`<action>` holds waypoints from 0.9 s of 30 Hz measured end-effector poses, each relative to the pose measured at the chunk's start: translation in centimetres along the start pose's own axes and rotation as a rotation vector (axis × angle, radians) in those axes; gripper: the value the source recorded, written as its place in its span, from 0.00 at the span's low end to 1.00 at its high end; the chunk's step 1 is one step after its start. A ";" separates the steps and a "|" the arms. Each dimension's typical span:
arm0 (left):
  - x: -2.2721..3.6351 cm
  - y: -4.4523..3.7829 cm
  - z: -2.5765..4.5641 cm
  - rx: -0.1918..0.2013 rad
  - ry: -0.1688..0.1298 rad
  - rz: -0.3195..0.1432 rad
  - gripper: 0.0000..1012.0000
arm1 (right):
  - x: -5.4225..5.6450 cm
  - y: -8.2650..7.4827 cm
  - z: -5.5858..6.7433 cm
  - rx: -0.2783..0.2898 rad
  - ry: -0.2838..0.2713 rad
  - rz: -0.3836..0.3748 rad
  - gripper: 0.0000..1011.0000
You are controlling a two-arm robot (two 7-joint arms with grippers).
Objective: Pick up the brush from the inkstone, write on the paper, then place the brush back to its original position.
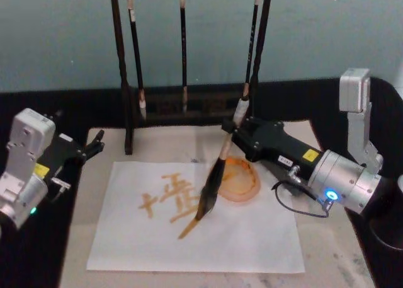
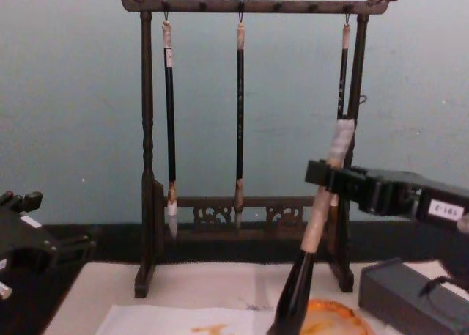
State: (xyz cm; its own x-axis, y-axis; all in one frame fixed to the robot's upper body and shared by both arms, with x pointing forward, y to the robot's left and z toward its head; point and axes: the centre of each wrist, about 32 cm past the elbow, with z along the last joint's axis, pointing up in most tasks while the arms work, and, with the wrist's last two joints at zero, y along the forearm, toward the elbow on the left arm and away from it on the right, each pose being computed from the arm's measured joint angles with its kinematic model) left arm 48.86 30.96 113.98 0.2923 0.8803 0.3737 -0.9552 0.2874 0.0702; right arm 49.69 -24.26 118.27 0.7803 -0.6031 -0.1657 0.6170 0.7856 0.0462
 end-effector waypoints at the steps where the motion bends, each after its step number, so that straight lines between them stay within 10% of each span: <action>1: 0.00 0.00 0.00 0.000 0.000 0.000 1.00 | 0.1 0.0 0.0 0.002 -0.001 -0.003 0.17; 27: 0.00 0.00 0.00 0.000 0.000 0.000 1.00 | -0.8 -0.1 1.8 0.049 -0.016 0.046 0.17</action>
State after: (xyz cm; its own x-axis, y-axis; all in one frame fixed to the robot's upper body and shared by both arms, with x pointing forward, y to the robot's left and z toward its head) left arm 48.86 30.97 113.98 0.2923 0.8803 0.3737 -0.9552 0.2874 0.0703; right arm 49.17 -24.09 120.18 0.8092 -0.5690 -0.1468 0.5845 0.8050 0.1020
